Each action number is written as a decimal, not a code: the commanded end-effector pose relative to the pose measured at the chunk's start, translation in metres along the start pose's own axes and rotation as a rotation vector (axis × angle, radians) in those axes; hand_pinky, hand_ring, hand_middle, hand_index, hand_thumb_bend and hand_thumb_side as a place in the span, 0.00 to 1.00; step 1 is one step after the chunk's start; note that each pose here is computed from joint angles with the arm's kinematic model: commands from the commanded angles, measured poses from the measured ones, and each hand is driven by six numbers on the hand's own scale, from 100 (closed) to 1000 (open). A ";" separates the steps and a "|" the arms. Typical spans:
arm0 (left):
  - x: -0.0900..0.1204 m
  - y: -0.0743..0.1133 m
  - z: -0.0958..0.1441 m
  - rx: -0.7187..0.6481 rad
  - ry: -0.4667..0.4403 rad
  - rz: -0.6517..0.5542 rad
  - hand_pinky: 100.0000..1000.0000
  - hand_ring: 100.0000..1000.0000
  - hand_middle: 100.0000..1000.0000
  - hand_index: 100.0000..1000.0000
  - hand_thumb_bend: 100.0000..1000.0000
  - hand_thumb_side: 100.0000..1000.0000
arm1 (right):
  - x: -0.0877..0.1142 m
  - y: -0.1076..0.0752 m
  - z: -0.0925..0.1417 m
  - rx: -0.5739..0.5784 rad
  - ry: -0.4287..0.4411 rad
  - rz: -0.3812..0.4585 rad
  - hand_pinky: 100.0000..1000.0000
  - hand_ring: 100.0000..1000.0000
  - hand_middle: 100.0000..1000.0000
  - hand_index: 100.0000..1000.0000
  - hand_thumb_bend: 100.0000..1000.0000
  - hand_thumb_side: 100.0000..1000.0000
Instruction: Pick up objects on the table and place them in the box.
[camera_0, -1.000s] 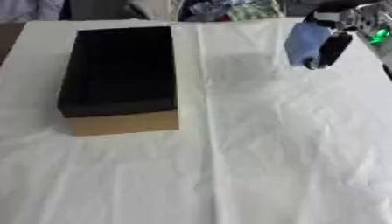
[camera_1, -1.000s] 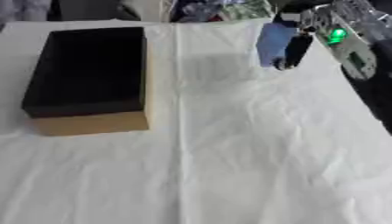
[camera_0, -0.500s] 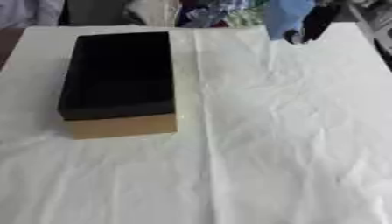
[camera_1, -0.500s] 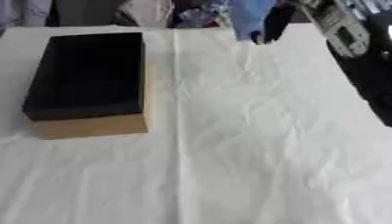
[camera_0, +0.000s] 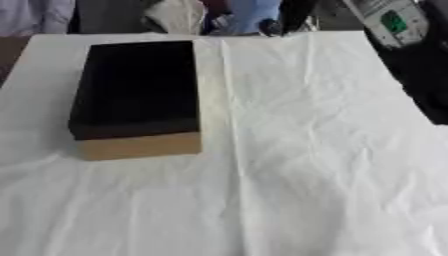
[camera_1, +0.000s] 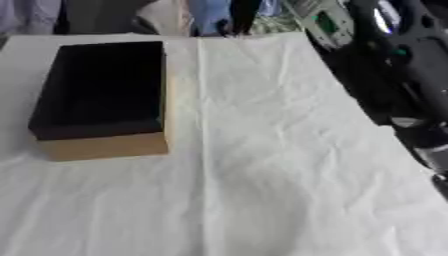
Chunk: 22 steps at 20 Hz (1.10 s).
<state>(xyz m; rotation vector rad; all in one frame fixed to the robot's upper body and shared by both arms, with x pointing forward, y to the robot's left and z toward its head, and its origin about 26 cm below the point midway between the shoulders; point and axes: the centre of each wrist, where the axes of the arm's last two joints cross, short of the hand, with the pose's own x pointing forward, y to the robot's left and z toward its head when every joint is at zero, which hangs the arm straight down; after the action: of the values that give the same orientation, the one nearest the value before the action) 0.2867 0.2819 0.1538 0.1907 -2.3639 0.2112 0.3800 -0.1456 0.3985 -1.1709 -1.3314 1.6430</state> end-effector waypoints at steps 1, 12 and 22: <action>0.007 0.000 -0.005 -0.019 -0.032 0.001 0.98 0.56 0.63 0.84 0.00 0.60 | 0.018 -0.014 -0.002 -0.021 -0.025 -0.011 0.78 0.70 0.45 0.56 0.00 0.00; 0.007 -0.004 -0.006 -0.036 -0.034 0.026 0.98 0.56 0.63 0.84 0.00 0.60 | 0.075 -0.015 -0.025 -0.038 -0.086 -0.091 0.77 0.68 0.44 0.57 0.00 0.00; 0.007 -0.006 -0.005 -0.038 -0.024 0.035 0.98 0.56 0.63 0.84 0.00 0.61 | 0.105 0.007 -0.044 0.049 -0.156 -0.135 0.80 0.72 0.51 0.66 0.00 0.00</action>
<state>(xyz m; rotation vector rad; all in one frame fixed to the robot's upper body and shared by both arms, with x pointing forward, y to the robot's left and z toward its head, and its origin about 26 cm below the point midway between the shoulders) 0.2882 0.2770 0.1555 0.1400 -2.3686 0.1942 0.3892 -0.0388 0.3602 -0.9404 -1.4368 1.6935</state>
